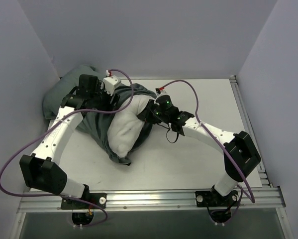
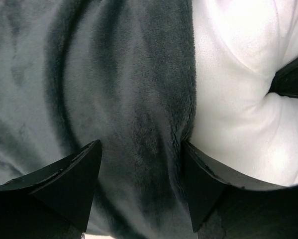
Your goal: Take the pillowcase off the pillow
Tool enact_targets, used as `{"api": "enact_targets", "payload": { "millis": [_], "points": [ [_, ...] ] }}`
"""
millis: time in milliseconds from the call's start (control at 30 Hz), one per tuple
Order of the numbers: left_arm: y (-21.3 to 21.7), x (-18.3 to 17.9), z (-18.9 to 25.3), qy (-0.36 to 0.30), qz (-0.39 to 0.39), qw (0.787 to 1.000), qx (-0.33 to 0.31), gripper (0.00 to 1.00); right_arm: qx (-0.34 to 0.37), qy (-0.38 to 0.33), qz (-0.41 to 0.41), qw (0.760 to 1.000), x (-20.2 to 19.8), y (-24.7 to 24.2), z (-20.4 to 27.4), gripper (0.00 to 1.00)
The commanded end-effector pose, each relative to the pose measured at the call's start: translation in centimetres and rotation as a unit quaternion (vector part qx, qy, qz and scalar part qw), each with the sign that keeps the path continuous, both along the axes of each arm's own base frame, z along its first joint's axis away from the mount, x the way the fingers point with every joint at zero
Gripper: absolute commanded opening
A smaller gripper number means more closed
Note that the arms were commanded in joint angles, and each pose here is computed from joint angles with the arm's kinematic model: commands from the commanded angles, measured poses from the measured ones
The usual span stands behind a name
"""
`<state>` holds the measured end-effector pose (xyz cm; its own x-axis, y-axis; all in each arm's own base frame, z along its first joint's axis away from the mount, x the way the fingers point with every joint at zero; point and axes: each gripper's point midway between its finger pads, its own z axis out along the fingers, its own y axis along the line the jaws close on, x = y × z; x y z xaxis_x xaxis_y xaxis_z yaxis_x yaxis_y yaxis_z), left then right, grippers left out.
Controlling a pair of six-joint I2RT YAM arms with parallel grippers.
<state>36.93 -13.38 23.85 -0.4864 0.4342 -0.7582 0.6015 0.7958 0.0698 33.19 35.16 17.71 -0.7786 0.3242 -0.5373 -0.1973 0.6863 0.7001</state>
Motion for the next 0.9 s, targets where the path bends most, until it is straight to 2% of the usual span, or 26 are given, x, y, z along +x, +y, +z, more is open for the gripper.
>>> {"api": "enact_targets", "payload": {
  "millis": [0, 133, 200, 233, 267, 300, 367, 433, 533, 567, 633, 700, 800, 867],
  "points": [
    [-0.4, 1.2, -0.8, -0.005, -0.007, 1.0, 0.008, 0.73, 0.05, -0.051, 0.025, 0.997, 0.2, 1.6, 5.2, 0.0],
    [-1.2, 0.4, -3.1, 0.038, -0.03, 0.999, -0.004, 0.72, 0.043, -0.059, 0.018, 0.997, 0.4, 1.2, 5.8, 0.0],
    [-1.8, -0.1, -4.2, 0.067, -0.047, 0.996, -0.02, 0.63, 0.029, -0.067, 0.017, 0.997, 0.5, 0.9, 6.0, 0.0],
    [-1.9, 0.0, -4.8, 0.076, -0.05, 0.996, -0.017, 0.52, 0.034, -0.073, 0.018, 0.997, 0.6, 0.9, 6.8, 0.0],
    [-1.8, 0.2, -5.1, 0.08, -0.048, 0.996, -0.013, 0.17, 0.037, -0.077, 0.021, 0.996, 0.6, 0.8, 7.4, 0.0],
    [-0.6, 1.1, -5.4, 0.075, -0.021, 0.997, 0.009, 0.02, 0.041, -0.08, 0.026, 0.996, 0.5, 0.8, 8.0, 0.0],
    [1.1, 3.2, -5.8, 0.064, 0.015, 0.998, 0.015, 0.02, 0.064, -0.104, 0.039, 0.992, 0.0, 0.7, 11.3, 0.0],
    [5.3, 5.8, -5.8, 0.056, 0.087, 0.994, 0.018, 0.02, 0.075, -0.126, 0.043, 0.988, -0.9, -0.5, 14.6, 0.0],
    [10.2, 8.6, -5.5, 0.029, 0.159, 0.986, 0.034, 0.02, 0.091, -0.153, 0.016, 0.984, -1.4, -4.7, 19.0, 0.0],
    [11.0, 8.9, -5.3, 0.025, 0.168, 0.985, 0.034, 0.02, 0.089, -0.147, -0.007, 0.985, -0.2, -7.6, 18.7, 0.0],
    [12.9, 9.2, -4.9, 0.02, 0.191, 0.981, 0.026, 0.02, 0.086, -0.146, -0.034, 0.985, -0.4, -11.9, 19.1, 0.0],
    [12.8, 9.1, -4.1, 0.02, 0.183, 0.983, -0.011, 0.02, 0.055, -0.111, -0.079, 0.989, 0.0, -17.6, 16.8, 0.0],
    [12.6, 8.8, -2.3, 0.005, 0.177, 0.984, -0.037, 0.02, 0.024, -0.087, -0.111, 0.99, -0.1, -23.6, 14.8, 0.0],
    [11.4, 8.5, -0.7, 0.003, 0.158, 0.985, -0.074, 0.02, -0.01, -0.07, -0.118, 0.99, -0.2, -25.3, 13.2, 0.0]
  ]
}}
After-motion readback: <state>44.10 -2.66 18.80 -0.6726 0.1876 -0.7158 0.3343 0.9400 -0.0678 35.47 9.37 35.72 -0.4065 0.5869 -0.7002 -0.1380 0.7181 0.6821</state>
